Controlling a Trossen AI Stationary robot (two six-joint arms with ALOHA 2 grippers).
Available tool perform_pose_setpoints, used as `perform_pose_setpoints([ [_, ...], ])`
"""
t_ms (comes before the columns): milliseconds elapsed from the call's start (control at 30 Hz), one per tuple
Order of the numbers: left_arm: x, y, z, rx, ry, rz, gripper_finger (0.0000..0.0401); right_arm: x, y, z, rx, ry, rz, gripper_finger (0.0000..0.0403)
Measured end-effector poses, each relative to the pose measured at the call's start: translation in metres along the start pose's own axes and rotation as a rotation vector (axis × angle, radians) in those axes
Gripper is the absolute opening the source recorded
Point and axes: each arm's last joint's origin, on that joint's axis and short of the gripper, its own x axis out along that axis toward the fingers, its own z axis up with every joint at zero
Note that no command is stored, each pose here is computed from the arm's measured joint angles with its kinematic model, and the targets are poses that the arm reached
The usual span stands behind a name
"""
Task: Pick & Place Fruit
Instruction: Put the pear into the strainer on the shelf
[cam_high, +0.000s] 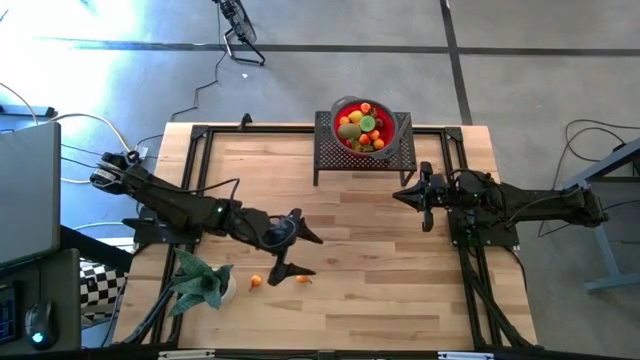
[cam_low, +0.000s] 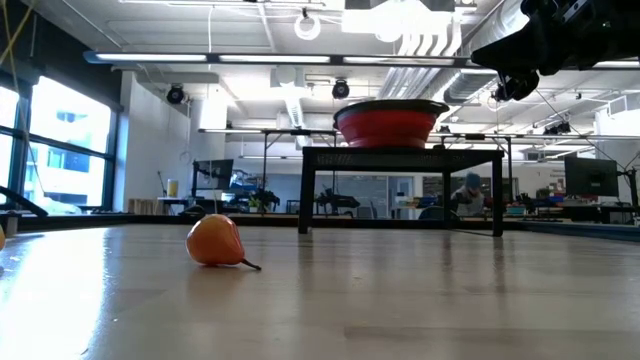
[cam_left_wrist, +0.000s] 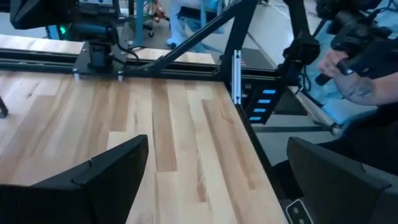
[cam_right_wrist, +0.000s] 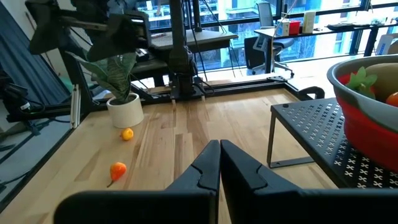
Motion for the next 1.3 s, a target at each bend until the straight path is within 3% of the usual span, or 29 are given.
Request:
perform_pose_setpoints([
  [267, 0.004, -0.017, -0.018, 0.039, 0.073, 0.132, 0.0377, 0.000, 0.000, 0.000, 0.000, 0.001, 0.000, 0.0005],
  [533, 0.019, -0.020, -0.038, 0.063, 0.166, 0.149, 0.0377, 0.000, 0.000, 0.000, 0.000, 0.002, -0.001, 0.0005],
  [733, 0.031, -0.015, -0.063, 0.098, 0.323, 0.188, 0.0377, 0.000, 0.000, 0.000, 0.001, 0.003, -0.001, 0.0005],
  [1033, 0.054, -0.013, -0.095, 0.106, 0.466, 0.145, 0.0377, 0.000, 0.000, -0.001, 0.001, 0.007, -0.001, 0.0005],
  [1300, 0.071, -0.010, -0.124, 0.039, 0.573, 0.138, 0.0377, 0.000, 0.000, -0.002, 0.001, 0.024, -0.003, 0.0005],
])
